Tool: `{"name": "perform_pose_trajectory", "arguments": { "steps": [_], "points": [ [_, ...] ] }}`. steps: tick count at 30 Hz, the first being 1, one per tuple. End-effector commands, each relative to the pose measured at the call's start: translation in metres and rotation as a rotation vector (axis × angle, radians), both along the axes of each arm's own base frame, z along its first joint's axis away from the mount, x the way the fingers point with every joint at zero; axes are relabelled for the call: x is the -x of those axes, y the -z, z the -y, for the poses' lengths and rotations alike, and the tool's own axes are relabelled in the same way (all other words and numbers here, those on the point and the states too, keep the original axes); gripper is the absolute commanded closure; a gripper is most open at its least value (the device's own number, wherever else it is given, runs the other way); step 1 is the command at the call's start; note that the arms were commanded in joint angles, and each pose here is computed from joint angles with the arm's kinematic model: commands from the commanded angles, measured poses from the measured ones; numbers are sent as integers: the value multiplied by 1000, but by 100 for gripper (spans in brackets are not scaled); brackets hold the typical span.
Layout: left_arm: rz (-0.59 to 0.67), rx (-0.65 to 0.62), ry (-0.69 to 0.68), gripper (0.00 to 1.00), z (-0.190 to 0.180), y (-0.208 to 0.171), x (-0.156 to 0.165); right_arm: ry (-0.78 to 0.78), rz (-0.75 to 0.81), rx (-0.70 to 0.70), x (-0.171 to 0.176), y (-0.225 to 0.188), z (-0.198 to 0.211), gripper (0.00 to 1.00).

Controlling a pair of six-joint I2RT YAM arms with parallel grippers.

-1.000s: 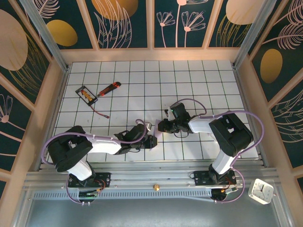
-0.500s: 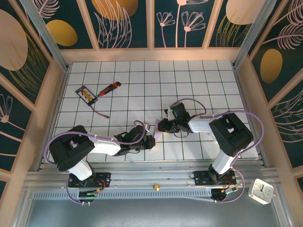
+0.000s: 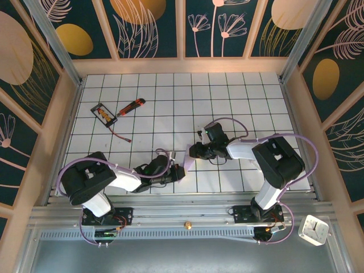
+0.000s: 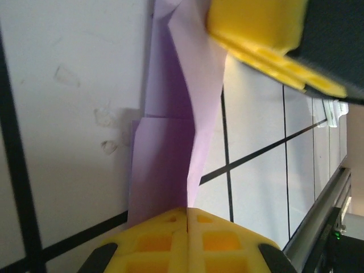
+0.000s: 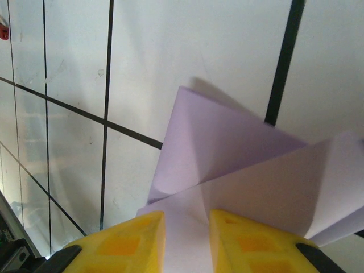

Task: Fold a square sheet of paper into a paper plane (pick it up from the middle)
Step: Perform the fifth fold on the wing at the bottom-center of the table.

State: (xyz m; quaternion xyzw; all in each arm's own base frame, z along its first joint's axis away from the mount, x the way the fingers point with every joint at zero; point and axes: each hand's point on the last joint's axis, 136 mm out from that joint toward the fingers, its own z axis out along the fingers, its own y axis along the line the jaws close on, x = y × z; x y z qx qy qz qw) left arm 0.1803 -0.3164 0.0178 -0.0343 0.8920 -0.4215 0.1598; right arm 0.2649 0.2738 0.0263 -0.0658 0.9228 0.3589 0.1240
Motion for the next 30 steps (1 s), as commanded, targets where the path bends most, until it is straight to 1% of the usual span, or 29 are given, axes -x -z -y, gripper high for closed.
{"name": "perform_pose_trajectory", "arguments": {
  "steps": [1, 7, 15, 23, 25, 30],
  "points": [
    [-67, 34, 7, 100, -2, 7, 11, 18, 54, 1, -10, -11, 6, 71],
    [-106, 69, -14, 100, -5, 11, 15, -2, 65, -75, -8, -22, -3, 70],
    [-162, 100, -40, 100, -9, 16, 17, -29, 59, -124, -5, -25, -12, 69],
    [-201, 121, -61, 100, -12, 17, 18, -49, 33, -118, 0, -12, -17, 69],
    [-222, 102, -66, 100, -14, 25, 19, -45, 31, -109, -1, -8, -16, 69],
    [-251, 93, -77, 100, -17, 30, 21, -29, 22, -70, -2, 3, -11, 70]
  ]
}}
